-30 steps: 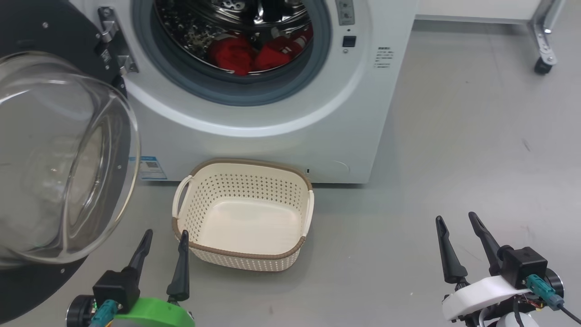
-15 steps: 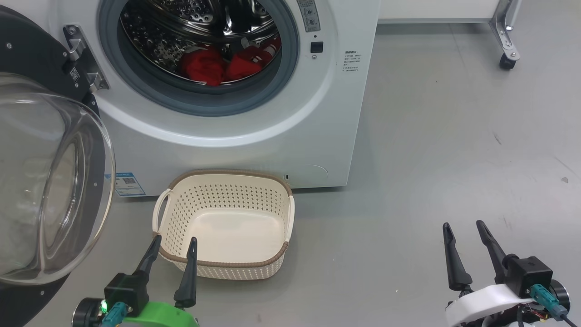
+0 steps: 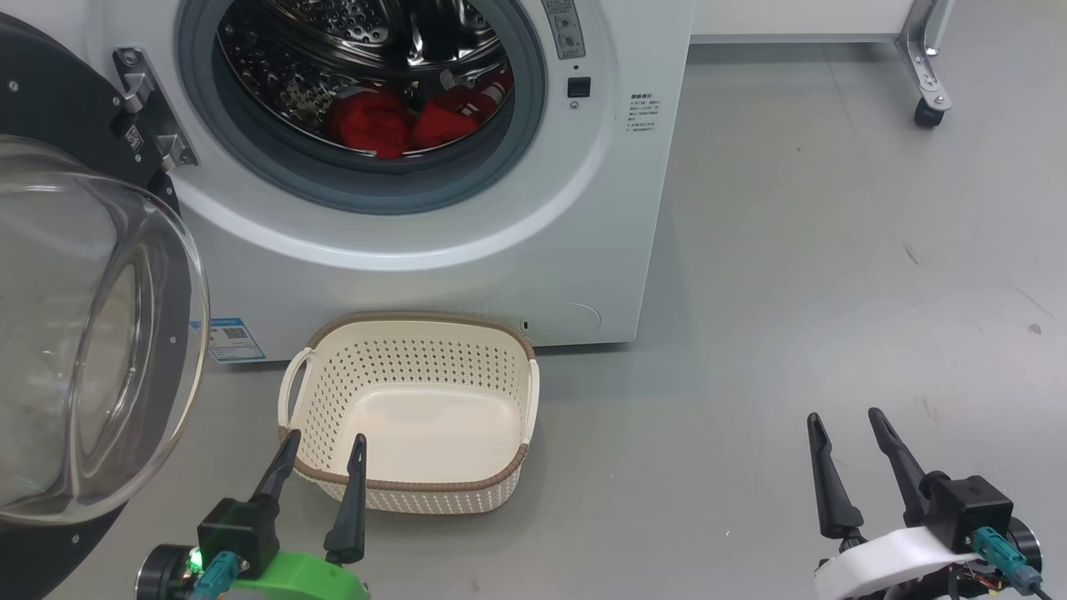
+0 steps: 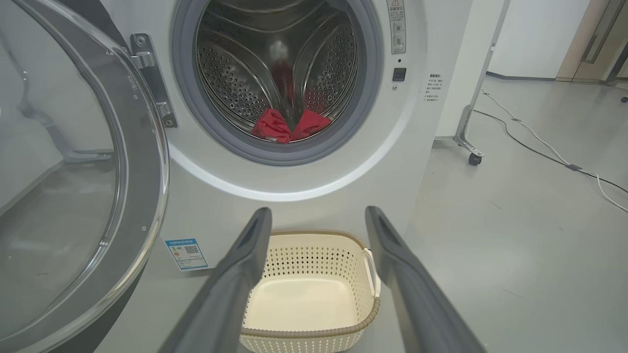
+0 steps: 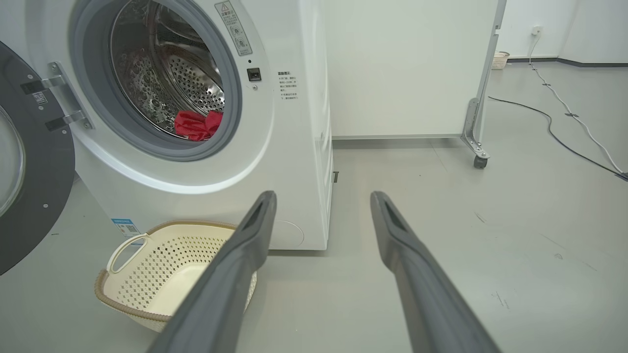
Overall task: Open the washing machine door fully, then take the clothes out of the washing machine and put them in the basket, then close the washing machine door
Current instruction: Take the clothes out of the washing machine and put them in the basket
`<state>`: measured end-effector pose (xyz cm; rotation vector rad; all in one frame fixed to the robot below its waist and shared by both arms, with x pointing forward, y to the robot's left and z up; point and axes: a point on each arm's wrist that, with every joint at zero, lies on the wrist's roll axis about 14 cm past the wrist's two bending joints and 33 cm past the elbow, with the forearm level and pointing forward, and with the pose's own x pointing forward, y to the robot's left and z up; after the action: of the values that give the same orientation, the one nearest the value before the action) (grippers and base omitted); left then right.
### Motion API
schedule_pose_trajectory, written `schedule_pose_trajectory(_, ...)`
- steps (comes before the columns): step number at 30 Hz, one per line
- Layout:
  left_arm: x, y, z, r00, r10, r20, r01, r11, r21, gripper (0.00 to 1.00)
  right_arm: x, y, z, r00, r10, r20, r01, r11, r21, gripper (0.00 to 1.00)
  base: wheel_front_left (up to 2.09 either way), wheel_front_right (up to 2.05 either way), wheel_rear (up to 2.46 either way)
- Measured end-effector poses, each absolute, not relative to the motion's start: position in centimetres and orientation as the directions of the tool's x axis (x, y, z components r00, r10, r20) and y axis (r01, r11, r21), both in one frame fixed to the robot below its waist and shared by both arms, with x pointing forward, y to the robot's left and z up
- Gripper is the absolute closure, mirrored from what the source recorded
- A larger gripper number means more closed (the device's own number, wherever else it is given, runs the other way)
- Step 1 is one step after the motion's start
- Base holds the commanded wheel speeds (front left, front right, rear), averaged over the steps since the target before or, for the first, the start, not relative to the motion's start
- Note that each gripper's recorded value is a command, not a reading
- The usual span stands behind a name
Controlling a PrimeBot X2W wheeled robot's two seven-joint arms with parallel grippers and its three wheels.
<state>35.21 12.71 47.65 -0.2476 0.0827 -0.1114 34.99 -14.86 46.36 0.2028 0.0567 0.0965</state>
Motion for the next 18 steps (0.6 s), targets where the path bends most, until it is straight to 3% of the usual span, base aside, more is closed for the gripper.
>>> schedule_pose_trajectory(18, 35.15, 12.45, 48.04, 0.991, -0.119, -0.064, 0.1, 0.964, -0.247, 0.0, 35.0, -14.65, 46.8, 0.995, 0.098, -0.034, -0.089, 0.974, 0.21, 0.0, 0.11, -0.12, 0.0)
